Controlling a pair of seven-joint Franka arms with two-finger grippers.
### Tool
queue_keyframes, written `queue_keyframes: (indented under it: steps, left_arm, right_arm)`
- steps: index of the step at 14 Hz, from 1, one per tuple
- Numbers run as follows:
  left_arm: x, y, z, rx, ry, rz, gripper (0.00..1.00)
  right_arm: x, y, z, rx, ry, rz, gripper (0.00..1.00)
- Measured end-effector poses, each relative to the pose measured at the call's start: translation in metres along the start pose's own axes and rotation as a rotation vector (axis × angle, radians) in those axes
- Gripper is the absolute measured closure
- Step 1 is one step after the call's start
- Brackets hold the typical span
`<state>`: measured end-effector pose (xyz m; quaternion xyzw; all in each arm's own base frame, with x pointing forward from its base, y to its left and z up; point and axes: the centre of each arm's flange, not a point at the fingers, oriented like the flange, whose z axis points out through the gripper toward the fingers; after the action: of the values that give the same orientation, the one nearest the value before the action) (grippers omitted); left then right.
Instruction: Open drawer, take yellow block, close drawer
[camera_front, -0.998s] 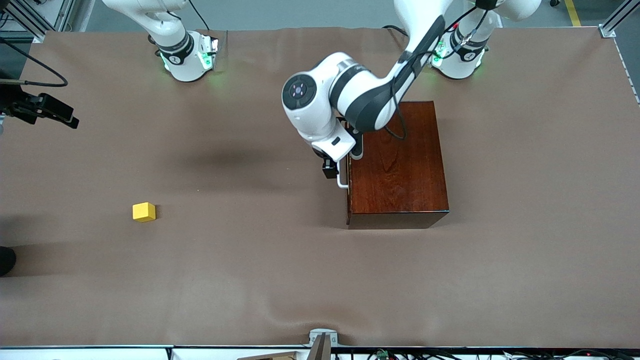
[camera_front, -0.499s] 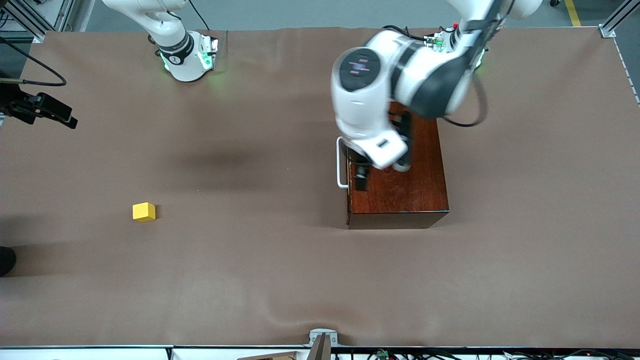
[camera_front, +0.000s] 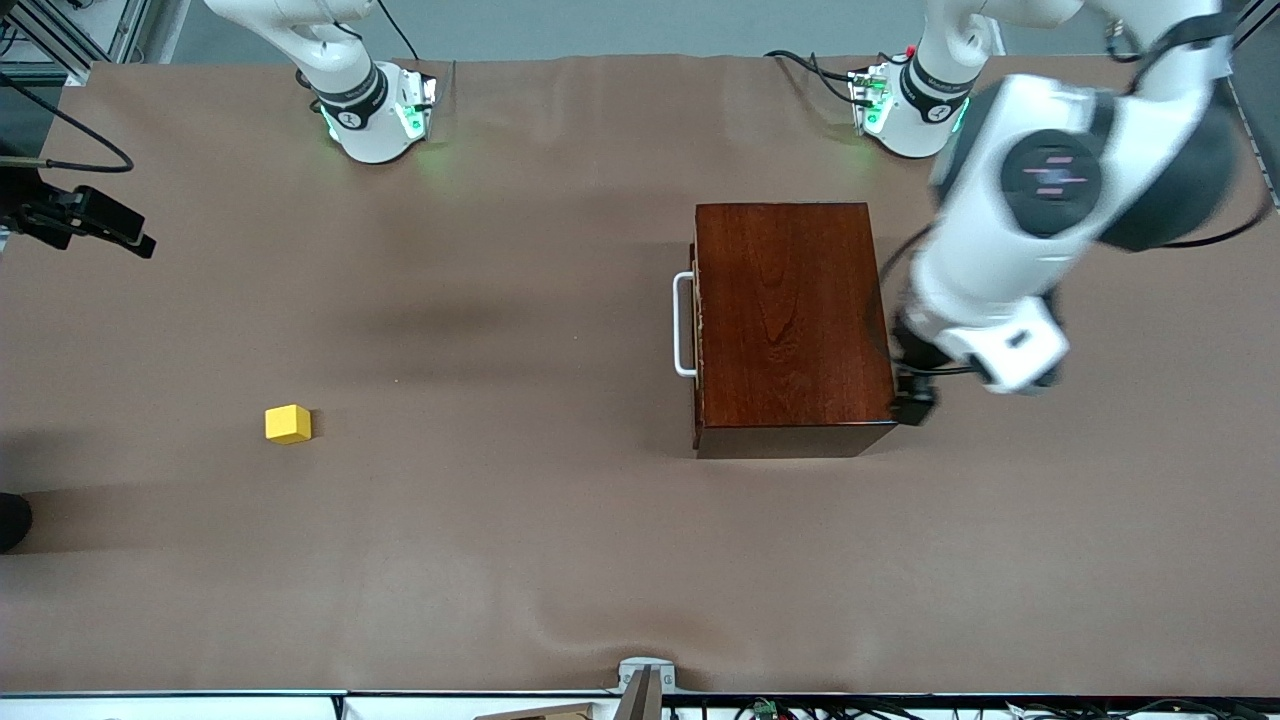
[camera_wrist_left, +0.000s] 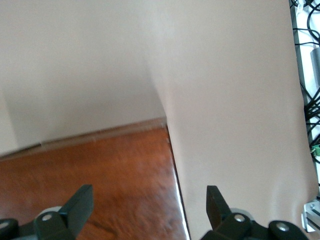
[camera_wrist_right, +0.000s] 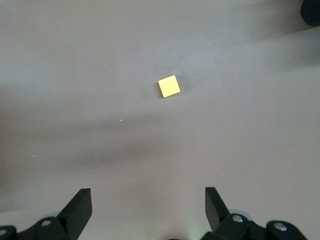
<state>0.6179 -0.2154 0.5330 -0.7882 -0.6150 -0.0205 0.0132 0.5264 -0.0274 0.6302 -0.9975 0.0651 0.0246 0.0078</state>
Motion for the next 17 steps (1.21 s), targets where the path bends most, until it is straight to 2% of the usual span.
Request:
queue_keyframes:
  steps: [6, 17]
  left_arm:
    - [0.111, -0.05, -0.019, 0.002, -0.058, 0.228, 0.0]
    - [0.172, -0.119, -0.024, 0.015, -0.091, 0.871, 0.0]
  right_arm:
    - [0.0, 0.0, 0.0, 0.0, 0.001, 0.0, 0.0]
    - [0.001, 0.0, -0.001, 0.001, 0.007, 0.001, 0.0]
